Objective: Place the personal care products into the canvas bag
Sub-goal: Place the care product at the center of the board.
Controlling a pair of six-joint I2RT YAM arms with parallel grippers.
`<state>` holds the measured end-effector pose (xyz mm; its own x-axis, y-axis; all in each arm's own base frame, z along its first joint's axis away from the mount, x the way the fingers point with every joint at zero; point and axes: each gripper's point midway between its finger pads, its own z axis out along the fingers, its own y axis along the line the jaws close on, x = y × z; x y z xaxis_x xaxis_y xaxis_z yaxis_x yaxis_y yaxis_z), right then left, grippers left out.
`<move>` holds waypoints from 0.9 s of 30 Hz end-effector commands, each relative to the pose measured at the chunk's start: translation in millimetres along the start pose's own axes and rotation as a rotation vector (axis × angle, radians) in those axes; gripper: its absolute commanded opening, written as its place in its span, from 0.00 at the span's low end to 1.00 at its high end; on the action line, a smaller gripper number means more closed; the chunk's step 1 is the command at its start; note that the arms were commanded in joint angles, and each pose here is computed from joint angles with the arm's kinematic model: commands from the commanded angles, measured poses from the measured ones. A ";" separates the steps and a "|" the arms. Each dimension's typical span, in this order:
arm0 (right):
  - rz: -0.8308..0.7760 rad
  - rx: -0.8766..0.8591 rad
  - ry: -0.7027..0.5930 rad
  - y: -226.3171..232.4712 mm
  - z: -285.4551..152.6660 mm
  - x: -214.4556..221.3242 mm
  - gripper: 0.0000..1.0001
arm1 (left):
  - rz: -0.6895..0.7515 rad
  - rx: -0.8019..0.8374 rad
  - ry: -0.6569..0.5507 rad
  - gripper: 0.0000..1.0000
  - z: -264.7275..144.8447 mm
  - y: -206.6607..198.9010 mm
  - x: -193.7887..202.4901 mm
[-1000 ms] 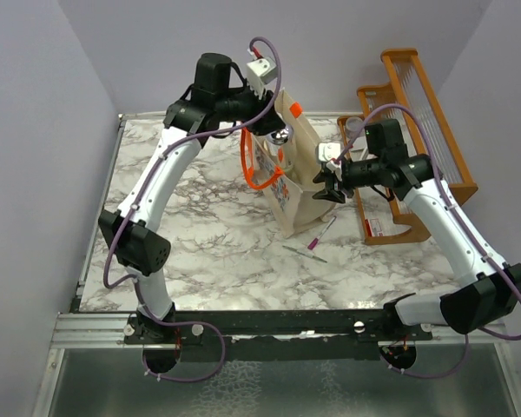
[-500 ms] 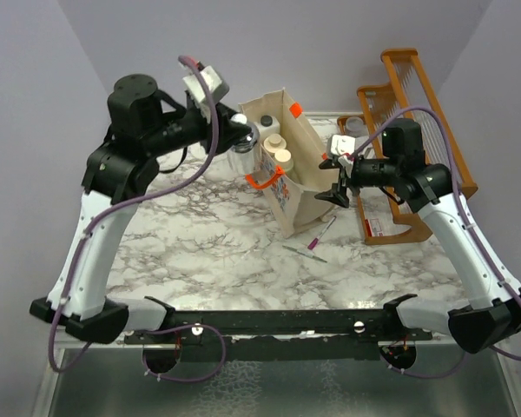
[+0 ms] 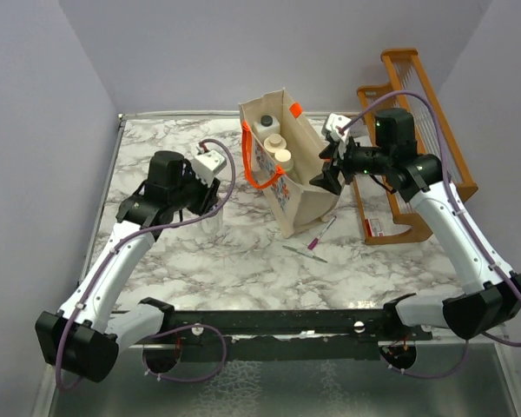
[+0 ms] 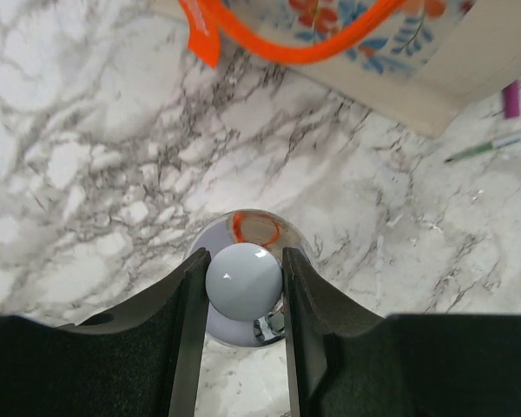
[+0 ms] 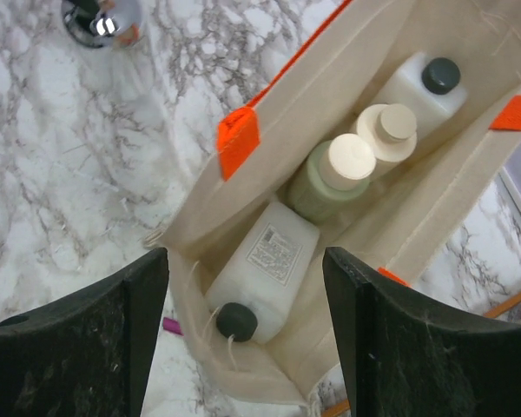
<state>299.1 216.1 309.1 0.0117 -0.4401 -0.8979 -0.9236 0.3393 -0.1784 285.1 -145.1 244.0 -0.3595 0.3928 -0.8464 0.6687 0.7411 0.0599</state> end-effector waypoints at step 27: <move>0.170 0.194 0.110 -45.1 26.6 38.8 0.74 | 0.032 -0.019 -0.110 0.99 20.5 6.1 20.6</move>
<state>352.2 209.8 280.8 -0.1518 -0.4326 -0.8887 -0.8317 0.5418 -0.1216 292.9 -141.9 183.3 -0.3153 0.3449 -0.8841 0.6495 0.7576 0.0639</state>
